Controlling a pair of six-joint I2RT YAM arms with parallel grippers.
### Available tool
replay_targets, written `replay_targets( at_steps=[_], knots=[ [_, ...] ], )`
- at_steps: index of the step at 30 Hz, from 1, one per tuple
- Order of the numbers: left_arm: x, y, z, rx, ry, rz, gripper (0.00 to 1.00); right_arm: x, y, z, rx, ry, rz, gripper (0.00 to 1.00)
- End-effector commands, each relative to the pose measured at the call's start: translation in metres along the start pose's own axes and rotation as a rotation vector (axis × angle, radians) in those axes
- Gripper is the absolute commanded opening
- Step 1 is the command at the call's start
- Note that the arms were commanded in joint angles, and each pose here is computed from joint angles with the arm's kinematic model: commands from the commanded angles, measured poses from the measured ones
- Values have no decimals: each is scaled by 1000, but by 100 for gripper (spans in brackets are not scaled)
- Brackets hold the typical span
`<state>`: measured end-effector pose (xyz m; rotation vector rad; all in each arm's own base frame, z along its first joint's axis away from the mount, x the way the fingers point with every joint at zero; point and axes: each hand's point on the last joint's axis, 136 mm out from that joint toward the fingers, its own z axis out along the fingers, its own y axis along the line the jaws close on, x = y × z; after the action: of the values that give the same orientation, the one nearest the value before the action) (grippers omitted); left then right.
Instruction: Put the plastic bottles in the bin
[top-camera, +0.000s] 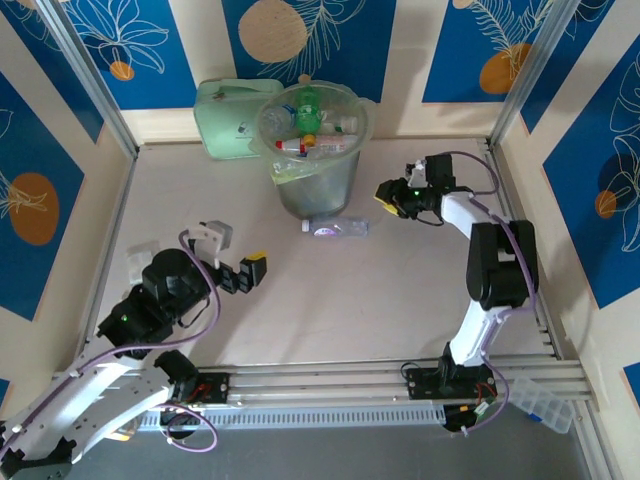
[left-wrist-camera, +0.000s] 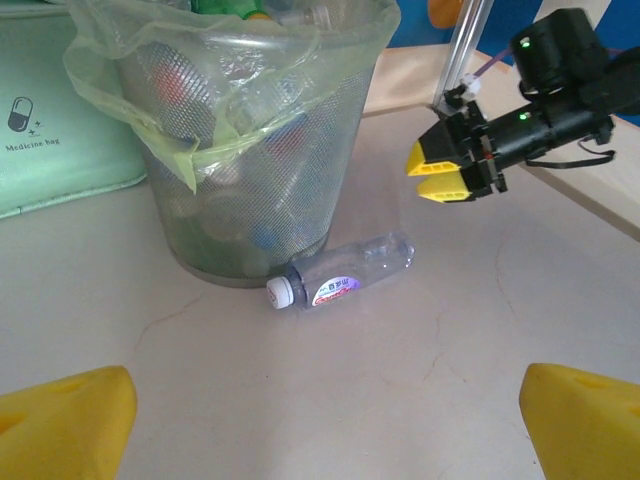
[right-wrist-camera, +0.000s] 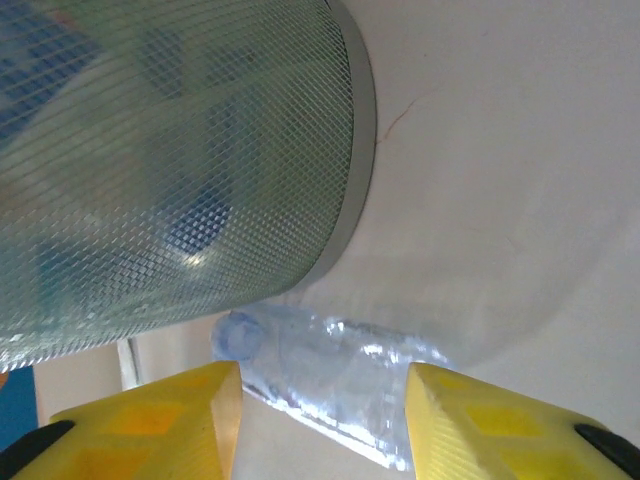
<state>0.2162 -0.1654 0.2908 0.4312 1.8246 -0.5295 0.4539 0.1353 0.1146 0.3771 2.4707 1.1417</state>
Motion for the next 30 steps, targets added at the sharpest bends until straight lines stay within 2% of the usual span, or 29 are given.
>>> replay_targets(
  at_steps=[1,5,11,16,25,28,30],
  knots=[
    [-1,-3,-1,19,-8,26,98,-13,19,6,-101,29,-39,40],
    [-1,-5,0,32,-4,27,97,-11,9,22,-116,76,2,34],
    [-1,-11,0,66,-2,46,97,20,14,44,-138,192,-23,33],
    [-1,-14,0,88,-1,39,97,46,20,45,-140,256,-57,29],
    [-4,-14,-4,95,-15,30,97,114,31,36,-87,348,-166,29],
    [-5,-14,-6,94,-21,26,97,132,31,32,-61,354,-198,32],
    [-6,-15,-6,102,-26,25,97,140,31,30,-12,339,-245,45]
  ],
)
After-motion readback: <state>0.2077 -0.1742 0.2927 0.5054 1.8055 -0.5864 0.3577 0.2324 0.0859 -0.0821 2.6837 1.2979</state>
